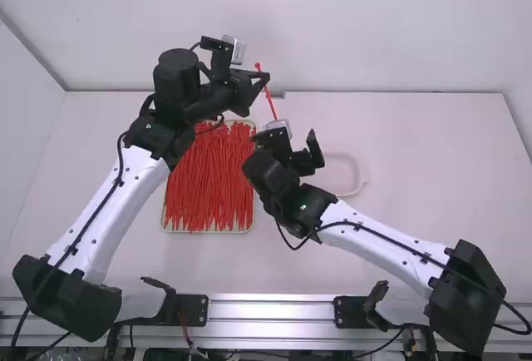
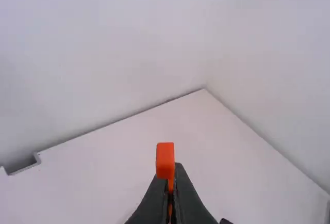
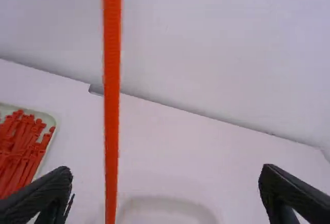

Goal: Fasten the cable tie

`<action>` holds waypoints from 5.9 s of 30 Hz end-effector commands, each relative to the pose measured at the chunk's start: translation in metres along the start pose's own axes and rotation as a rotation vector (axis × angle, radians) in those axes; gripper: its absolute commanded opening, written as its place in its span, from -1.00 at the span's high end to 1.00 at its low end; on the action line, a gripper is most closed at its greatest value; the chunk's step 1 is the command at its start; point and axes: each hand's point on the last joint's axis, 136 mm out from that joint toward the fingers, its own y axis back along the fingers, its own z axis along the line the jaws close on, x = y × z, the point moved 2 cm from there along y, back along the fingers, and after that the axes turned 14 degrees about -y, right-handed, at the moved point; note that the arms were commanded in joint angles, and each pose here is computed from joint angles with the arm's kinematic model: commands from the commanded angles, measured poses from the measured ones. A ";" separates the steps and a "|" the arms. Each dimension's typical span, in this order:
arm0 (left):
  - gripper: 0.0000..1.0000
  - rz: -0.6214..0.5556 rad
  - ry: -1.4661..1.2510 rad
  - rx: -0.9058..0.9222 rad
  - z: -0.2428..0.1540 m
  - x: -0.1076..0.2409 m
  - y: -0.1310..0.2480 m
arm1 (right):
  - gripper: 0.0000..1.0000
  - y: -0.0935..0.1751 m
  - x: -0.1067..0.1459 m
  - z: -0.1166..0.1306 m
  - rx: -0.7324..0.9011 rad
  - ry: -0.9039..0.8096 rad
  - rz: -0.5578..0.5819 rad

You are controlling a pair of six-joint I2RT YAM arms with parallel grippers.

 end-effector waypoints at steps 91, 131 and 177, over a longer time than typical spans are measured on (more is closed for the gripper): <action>0.97 -0.049 -0.256 0.654 -0.069 0.023 0.041 | 1.00 0.064 -0.014 0.002 -1.792 -0.034 0.008; -0.33 -0.255 -0.467 0.731 -0.086 -0.017 0.050 | 1.00 0.055 -0.047 -0.021 -1.799 -0.018 -0.146; 0.74 -0.286 -0.442 0.682 -0.083 -0.035 0.049 | 1.00 0.041 -0.060 -0.001 -1.663 -0.068 -0.111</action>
